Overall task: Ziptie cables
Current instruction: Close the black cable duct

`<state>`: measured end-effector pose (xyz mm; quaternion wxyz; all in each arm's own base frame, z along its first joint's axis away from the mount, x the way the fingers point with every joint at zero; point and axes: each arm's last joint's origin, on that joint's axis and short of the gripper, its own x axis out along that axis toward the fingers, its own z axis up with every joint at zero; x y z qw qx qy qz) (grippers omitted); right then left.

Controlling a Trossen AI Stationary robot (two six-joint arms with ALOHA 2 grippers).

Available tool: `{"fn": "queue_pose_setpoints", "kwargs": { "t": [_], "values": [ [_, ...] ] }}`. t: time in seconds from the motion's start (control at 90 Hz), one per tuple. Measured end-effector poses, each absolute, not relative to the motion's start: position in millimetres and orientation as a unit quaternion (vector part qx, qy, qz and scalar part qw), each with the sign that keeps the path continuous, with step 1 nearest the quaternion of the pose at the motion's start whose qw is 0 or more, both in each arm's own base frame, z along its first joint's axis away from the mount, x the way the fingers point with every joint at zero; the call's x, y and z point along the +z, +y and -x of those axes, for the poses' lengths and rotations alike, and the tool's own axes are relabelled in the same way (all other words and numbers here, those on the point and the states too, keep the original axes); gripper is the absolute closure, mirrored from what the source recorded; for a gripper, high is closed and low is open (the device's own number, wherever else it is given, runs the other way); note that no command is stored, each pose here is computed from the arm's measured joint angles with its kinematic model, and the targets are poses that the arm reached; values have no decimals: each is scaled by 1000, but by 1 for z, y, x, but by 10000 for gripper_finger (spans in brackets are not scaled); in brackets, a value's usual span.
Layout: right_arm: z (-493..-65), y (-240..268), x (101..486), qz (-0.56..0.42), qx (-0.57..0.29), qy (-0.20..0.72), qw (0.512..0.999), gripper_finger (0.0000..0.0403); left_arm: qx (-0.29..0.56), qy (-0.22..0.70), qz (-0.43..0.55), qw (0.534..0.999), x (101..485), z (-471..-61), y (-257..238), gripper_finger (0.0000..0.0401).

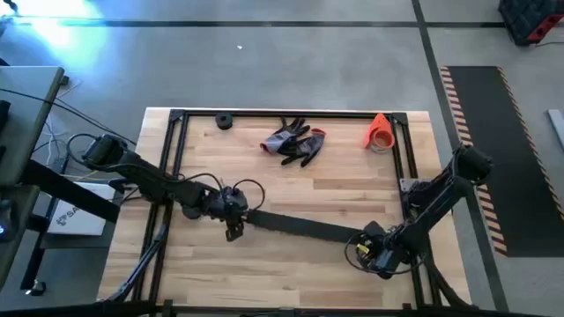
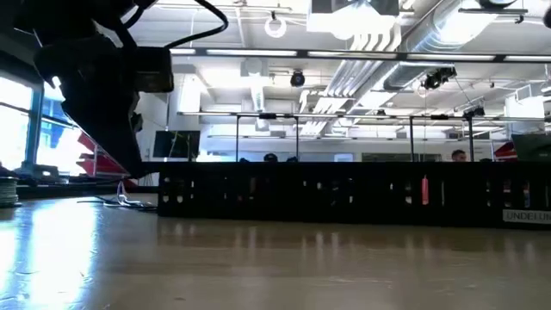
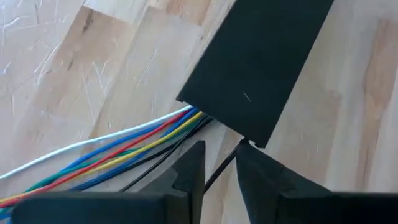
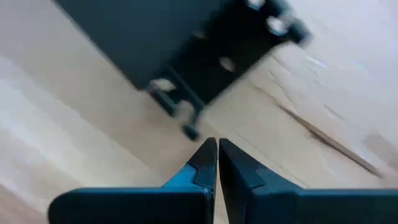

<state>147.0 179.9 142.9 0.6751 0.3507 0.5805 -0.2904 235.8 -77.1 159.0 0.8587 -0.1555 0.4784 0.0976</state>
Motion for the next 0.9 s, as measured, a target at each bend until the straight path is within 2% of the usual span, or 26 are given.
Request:
{"fn": "queue_pose_setpoints", "kwargs": {
  "t": [0.2, 0.5, 0.9],
  "values": [
    [-152, 178, 144, -358, -296, 545, 697, 403, 94, 473, 159, 862, 157, -239, -78, 354],
    [-160, 169, 143, -340, -304, 523, 720, 403, 73, 471, 166, 863, 134, -254, -86, 397],
    [-145, 171, 158, -350, -289, 544, 706, 403, 85, 456, 182, 867, 156, -246, -80, 401]
  ]
}}
